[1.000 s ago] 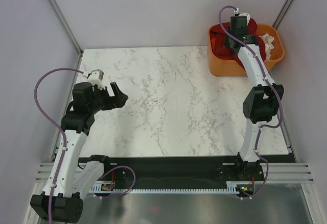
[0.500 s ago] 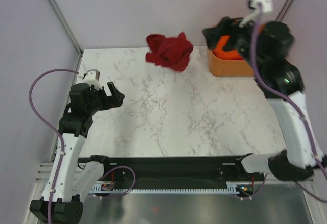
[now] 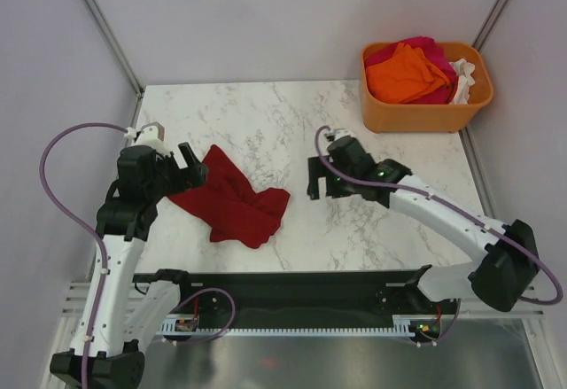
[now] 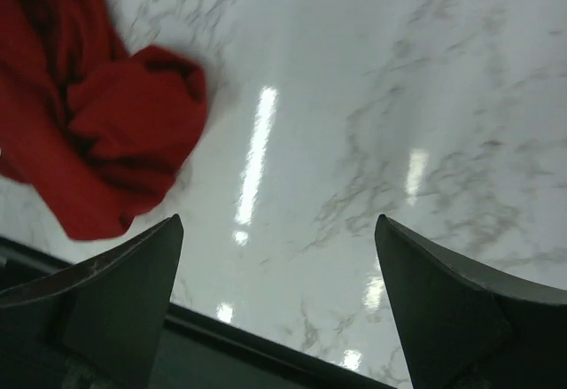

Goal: Fold and stack the t-shirts
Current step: Move the tshirt to the center of the board, then flatten the tshirt out

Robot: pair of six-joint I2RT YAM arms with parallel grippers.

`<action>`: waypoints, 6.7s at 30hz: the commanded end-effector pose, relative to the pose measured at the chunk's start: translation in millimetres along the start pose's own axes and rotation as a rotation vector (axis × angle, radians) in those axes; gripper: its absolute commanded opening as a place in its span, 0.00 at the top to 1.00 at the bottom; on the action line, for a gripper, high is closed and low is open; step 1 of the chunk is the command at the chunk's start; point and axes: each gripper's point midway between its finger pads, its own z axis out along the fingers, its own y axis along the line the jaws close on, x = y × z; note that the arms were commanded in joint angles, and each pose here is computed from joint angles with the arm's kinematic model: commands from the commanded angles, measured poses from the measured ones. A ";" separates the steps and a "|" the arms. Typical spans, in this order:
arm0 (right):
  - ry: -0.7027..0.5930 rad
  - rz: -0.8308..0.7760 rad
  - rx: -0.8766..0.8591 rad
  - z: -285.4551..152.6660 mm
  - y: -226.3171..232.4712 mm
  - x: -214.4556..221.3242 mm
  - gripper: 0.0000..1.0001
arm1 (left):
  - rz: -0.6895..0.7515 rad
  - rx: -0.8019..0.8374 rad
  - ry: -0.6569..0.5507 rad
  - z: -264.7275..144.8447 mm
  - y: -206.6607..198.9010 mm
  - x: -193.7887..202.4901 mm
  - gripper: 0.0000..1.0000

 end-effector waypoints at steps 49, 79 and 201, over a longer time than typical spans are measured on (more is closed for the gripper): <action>0.178 -0.227 -0.172 77.0 72.0 92.1 0.02 | -0.302 -0.071 0.187 164.4 29.6 85.8 0.98; 0.239 -0.111 -0.442 174.8 186.9 35.4 0.02 | -0.148 -0.233 -0.337 -101.5 33.3 -46.8 0.98; -0.061 0.116 -0.274 -21.9 38.5 -81.5 1.00 | 0.081 -0.088 -0.145 -55.5 9.1 -36.9 0.98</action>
